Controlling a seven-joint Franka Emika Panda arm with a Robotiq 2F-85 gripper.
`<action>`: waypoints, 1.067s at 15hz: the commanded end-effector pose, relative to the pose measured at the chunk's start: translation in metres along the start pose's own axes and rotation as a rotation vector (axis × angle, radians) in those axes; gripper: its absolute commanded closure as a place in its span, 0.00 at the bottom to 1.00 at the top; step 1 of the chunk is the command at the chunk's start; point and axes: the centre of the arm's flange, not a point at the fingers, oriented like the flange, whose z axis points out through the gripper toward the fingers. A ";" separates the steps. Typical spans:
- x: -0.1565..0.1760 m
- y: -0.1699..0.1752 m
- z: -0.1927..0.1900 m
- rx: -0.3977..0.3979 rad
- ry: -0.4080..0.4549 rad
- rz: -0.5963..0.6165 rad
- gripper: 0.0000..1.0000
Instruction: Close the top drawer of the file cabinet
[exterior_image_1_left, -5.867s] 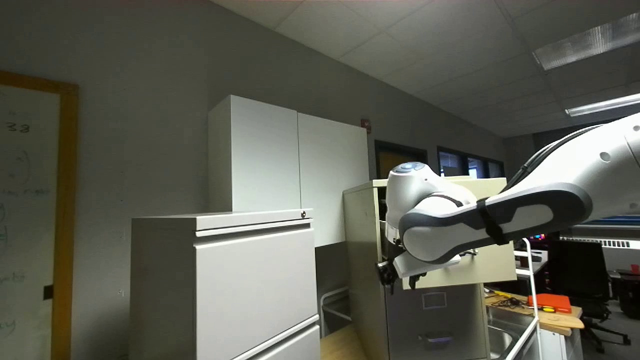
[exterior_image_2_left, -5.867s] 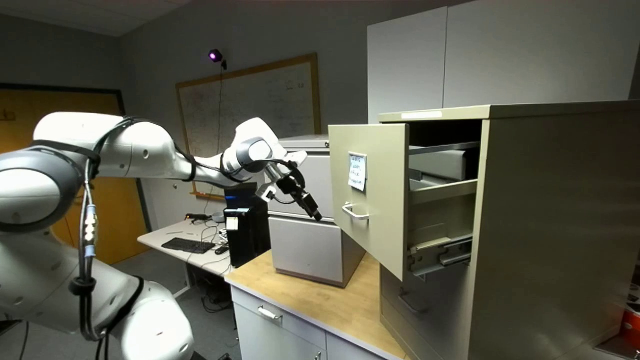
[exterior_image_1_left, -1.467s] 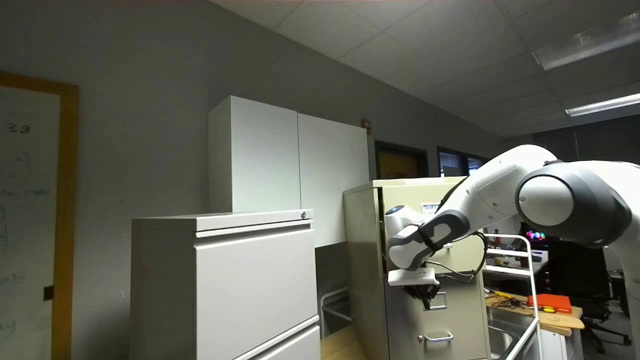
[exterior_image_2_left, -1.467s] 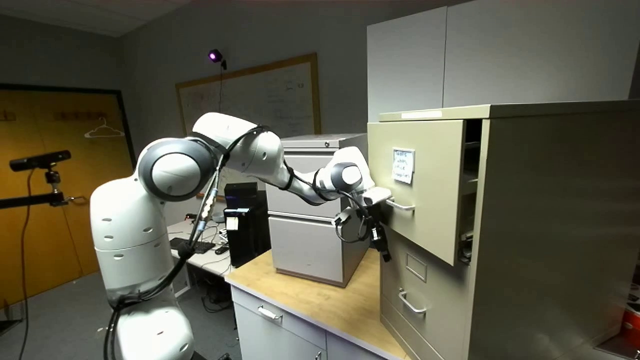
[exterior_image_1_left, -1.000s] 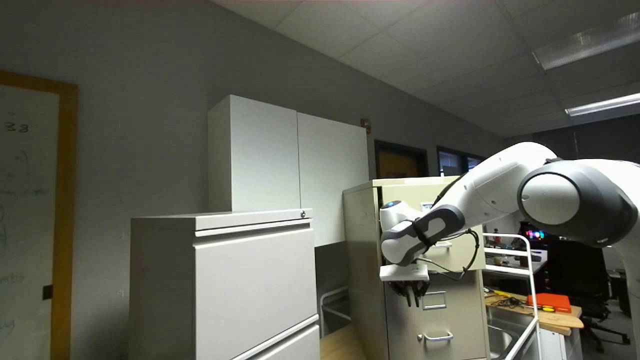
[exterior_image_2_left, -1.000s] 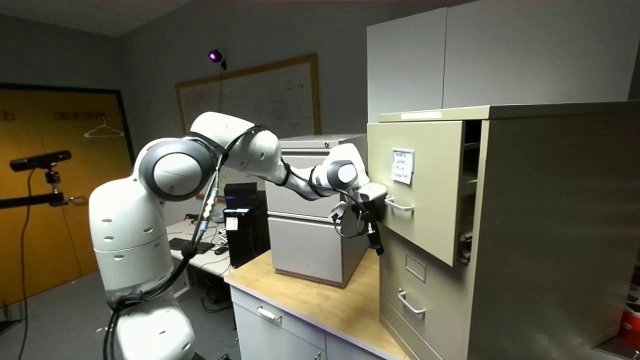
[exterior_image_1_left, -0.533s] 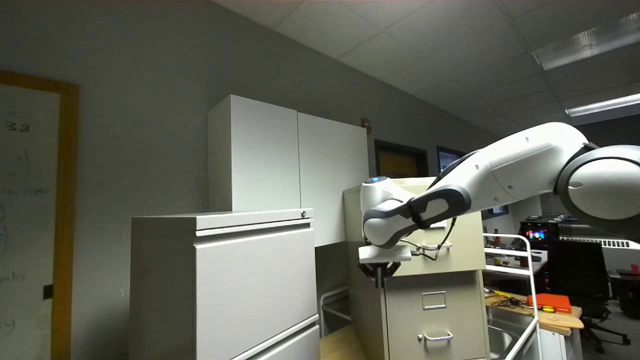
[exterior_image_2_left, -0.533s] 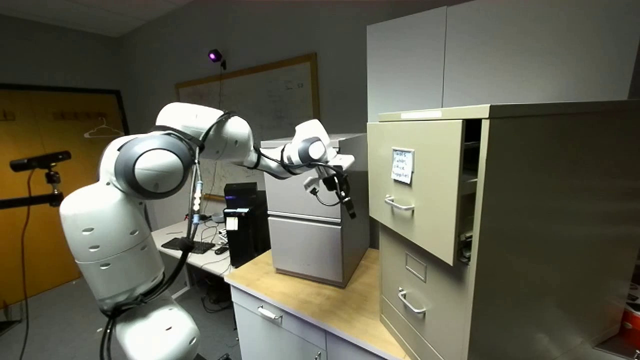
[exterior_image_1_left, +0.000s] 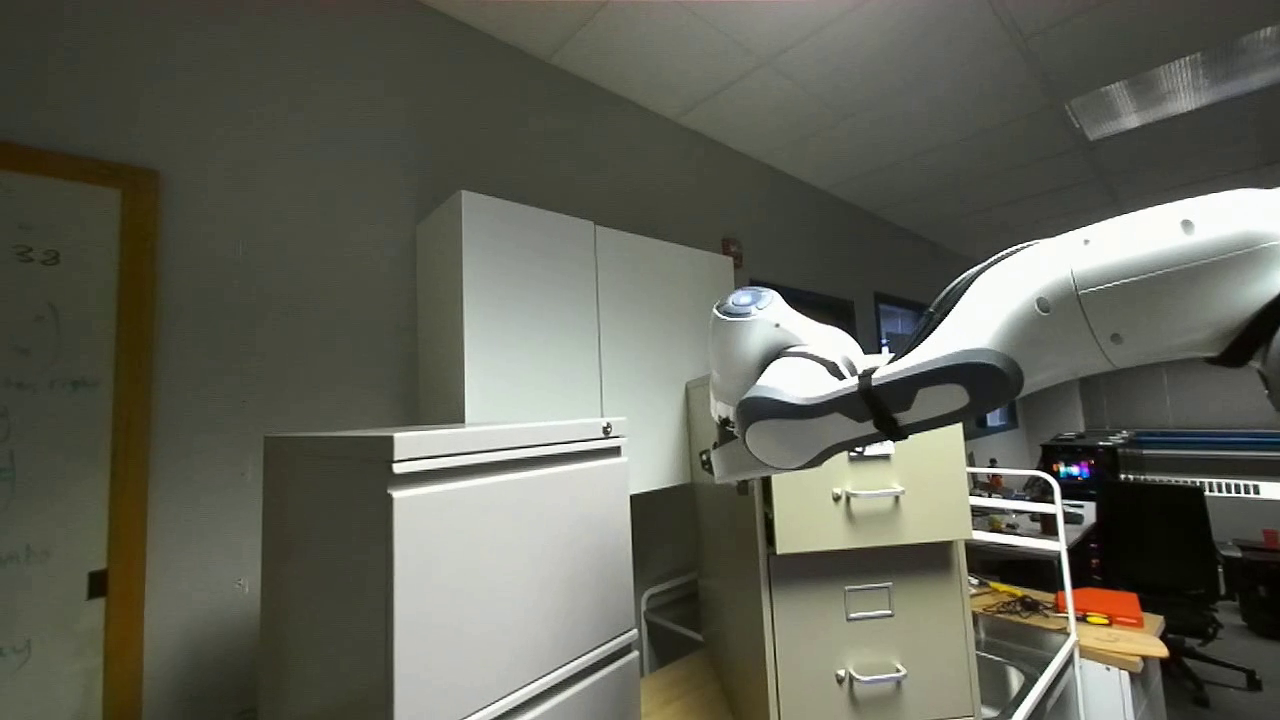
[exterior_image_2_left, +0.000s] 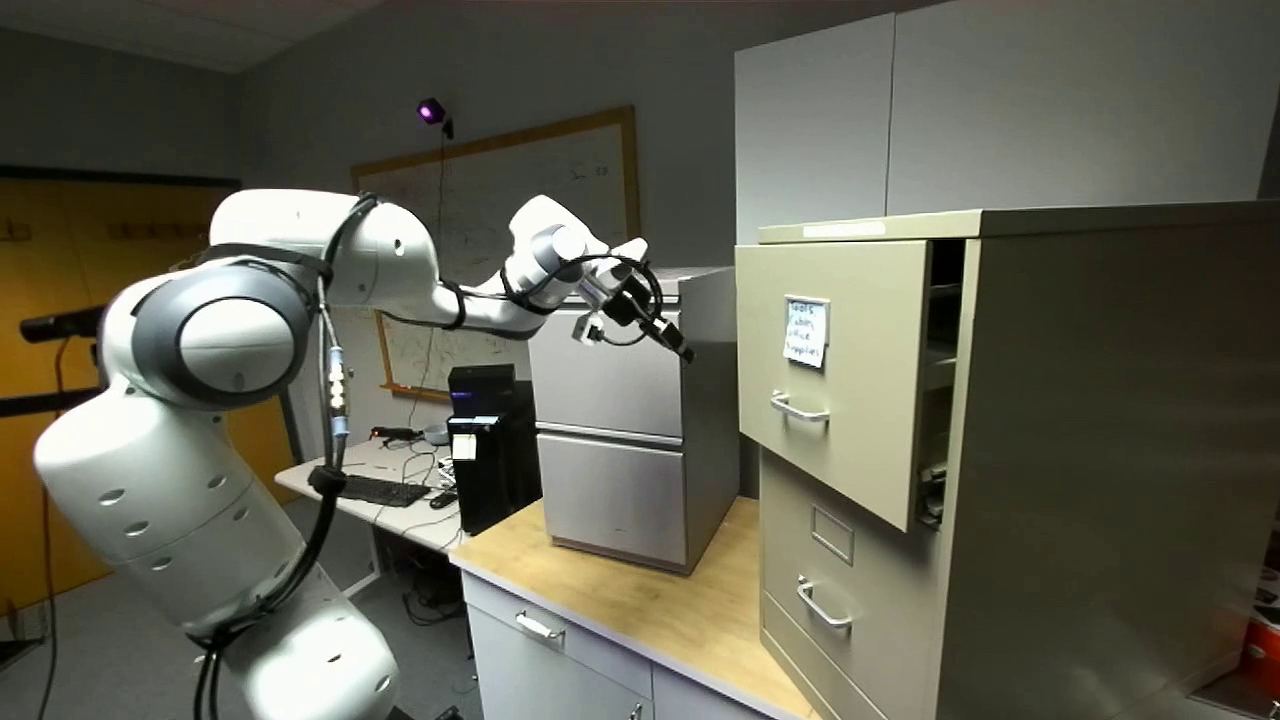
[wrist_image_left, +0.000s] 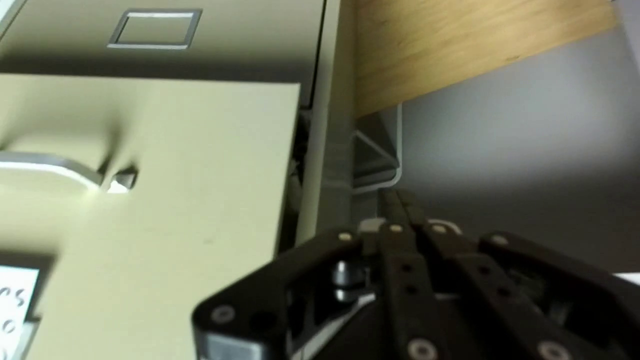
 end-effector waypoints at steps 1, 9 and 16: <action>0.003 0.040 0.012 -0.129 0.152 0.057 1.00; 0.018 0.087 0.041 -0.268 0.305 0.150 1.00; 0.038 0.073 0.061 -0.211 0.258 0.186 1.00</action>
